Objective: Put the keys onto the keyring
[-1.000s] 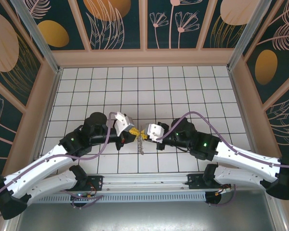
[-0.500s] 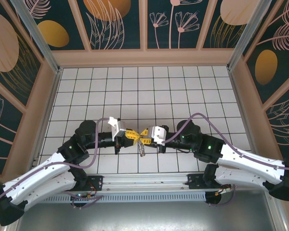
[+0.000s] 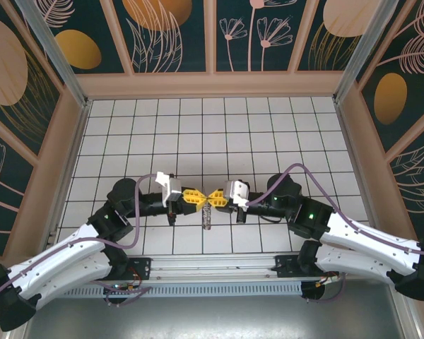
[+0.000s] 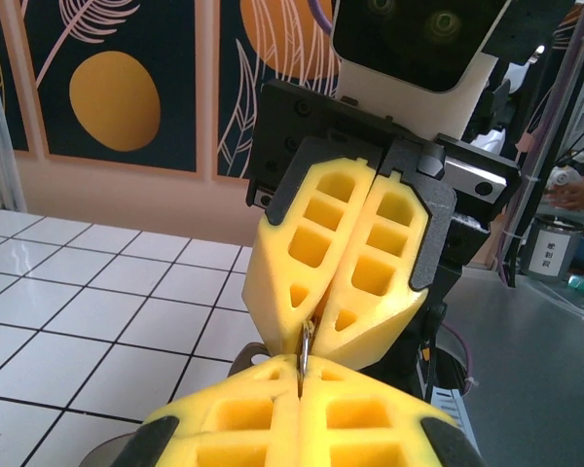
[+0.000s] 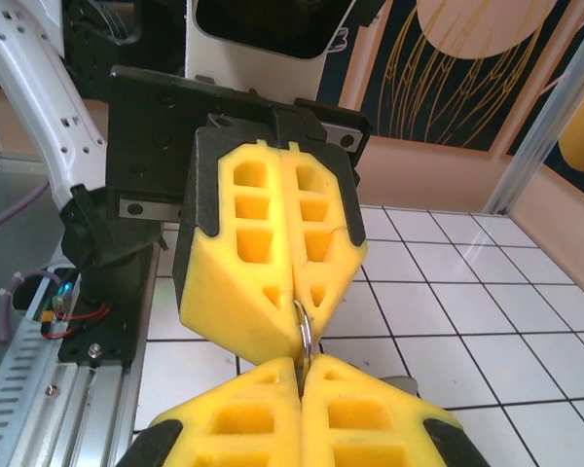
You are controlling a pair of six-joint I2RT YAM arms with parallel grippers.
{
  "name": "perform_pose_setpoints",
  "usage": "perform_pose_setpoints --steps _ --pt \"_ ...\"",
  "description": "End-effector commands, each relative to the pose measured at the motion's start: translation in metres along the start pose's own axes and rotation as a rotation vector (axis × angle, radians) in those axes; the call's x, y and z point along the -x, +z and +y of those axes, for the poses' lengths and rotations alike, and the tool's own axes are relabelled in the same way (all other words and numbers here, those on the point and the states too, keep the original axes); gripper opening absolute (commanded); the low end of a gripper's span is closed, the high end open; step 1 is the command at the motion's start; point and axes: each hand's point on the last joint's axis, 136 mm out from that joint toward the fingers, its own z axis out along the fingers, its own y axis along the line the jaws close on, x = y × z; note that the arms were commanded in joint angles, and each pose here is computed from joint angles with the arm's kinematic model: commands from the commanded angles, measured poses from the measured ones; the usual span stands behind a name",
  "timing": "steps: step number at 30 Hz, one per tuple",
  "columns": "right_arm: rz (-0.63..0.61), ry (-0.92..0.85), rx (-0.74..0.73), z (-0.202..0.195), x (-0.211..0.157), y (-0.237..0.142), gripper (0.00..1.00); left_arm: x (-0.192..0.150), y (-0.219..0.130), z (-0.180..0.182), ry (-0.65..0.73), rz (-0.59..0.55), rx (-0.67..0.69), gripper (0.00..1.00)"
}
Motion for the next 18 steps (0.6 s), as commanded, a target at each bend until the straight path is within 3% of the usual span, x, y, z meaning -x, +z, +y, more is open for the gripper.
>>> perform_pose_setpoints --steps 1,4,7,10,14,18 --pt "0.002 -0.028 -0.035 -0.008 0.005 0.000 0.00 0.013 0.001 0.000 0.024 0.000 0.007 0.00" --pt "0.086 -0.052 -0.051 -0.015 -0.003 0.004 0.00 0.005 0.002 0.013 0.008 0.093 0.077 0.17" --pt "0.130 -0.078 -0.034 -0.014 -0.003 0.010 0.00 -0.007 0.005 0.018 -0.015 0.186 0.090 0.23" --pt "0.145 -0.105 -0.006 -0.010 0.000 0.014 0.00 -0.015 0.008 0.022 -0.032 0.243 0.093 0.18" --pt "0.191 -0.131 0.012 -0.006 0.000 0.019 0.00 -0.021 0.009 0.024 -0.046 0.279 0.092 0.00" --pt "0.216 -0.141 0.018 -0.003 -0.002 0.020 0.00 -0.021 0.008 0.026 -0.055 0.265 0.109 0.00"
